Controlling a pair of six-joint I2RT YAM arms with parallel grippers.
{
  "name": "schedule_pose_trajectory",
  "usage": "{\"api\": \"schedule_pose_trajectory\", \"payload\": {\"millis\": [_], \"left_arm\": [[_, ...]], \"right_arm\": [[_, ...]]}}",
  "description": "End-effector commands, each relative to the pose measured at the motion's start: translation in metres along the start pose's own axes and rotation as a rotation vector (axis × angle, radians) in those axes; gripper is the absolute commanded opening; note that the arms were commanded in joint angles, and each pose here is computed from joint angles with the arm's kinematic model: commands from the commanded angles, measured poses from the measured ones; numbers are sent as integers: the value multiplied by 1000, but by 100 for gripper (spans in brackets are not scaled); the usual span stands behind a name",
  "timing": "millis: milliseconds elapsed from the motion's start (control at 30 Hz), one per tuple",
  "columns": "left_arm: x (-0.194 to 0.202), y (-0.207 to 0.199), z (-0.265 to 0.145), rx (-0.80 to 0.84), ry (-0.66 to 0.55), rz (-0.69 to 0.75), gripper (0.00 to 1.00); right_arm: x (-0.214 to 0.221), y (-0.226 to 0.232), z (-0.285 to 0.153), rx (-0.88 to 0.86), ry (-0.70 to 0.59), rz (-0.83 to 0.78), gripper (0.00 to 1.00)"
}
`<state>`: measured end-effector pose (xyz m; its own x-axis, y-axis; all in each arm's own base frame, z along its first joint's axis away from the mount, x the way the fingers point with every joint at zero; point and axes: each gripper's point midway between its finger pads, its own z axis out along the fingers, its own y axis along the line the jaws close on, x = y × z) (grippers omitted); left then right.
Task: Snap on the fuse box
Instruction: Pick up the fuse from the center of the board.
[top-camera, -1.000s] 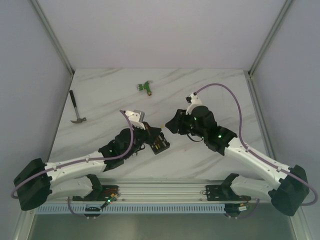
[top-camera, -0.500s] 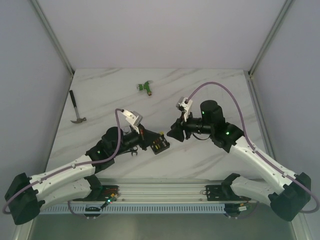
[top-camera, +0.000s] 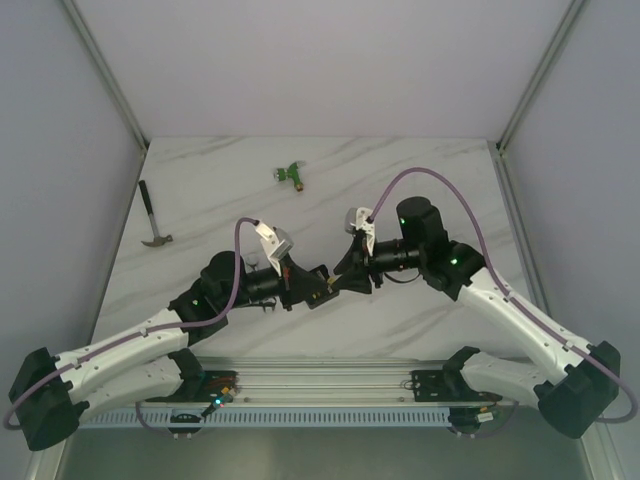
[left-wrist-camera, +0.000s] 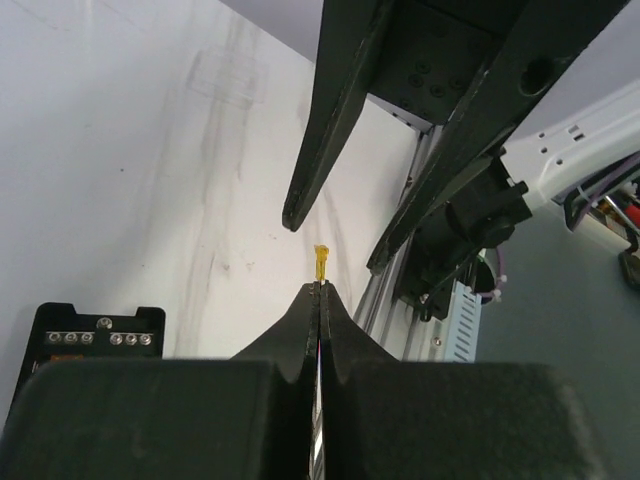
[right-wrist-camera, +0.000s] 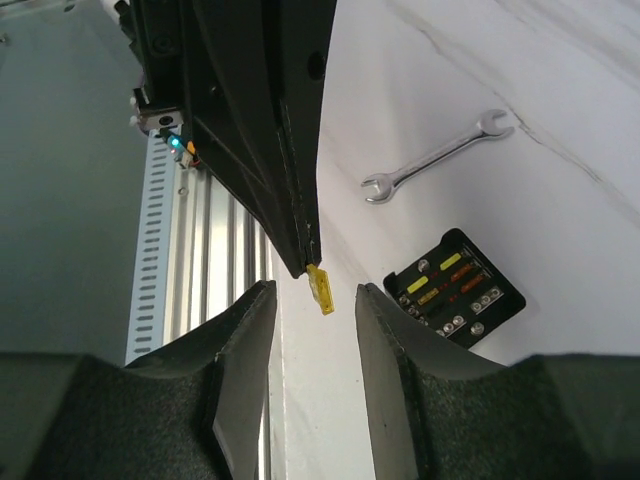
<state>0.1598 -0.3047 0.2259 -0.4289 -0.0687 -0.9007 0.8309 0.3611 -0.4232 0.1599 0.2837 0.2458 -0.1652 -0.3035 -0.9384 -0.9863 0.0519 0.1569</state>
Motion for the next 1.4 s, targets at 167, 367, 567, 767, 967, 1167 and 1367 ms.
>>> {"api": "schedule_pose_trajectory", "payload": {"millis": [167, 367, 567, 767, 967, 1167, 1367], "left_arm": [[-23, -29, -2, 141, -49, 52, 0], [-25, -36, -1, 179, -53, 60, 0], [-24, -34, -1, 169, -51, 61, 0], [-21, -4, 0, 3, -62, 14, 15], [-10, 51, -9, -295, -109, -96, 30], [21, 99, -19, -547, -67, -228, 46], [53, 139, -32, -710, -67, -404, 61]], "right_arm": [[-11, 15, -3, -98, -19, -61, 36], [-9, 20, -3, -127, -18, -65, 30], [-9, 20, -3, -127, -18, -74, 11], [-5, 6, -1, -54, 8, -36, 0], [18, -35, 9, 148, 106, 143, 0], [53, -71, 18, 407, 238, 303, 0], [80, -92, 25, 596, 334, 406, 0]]}}
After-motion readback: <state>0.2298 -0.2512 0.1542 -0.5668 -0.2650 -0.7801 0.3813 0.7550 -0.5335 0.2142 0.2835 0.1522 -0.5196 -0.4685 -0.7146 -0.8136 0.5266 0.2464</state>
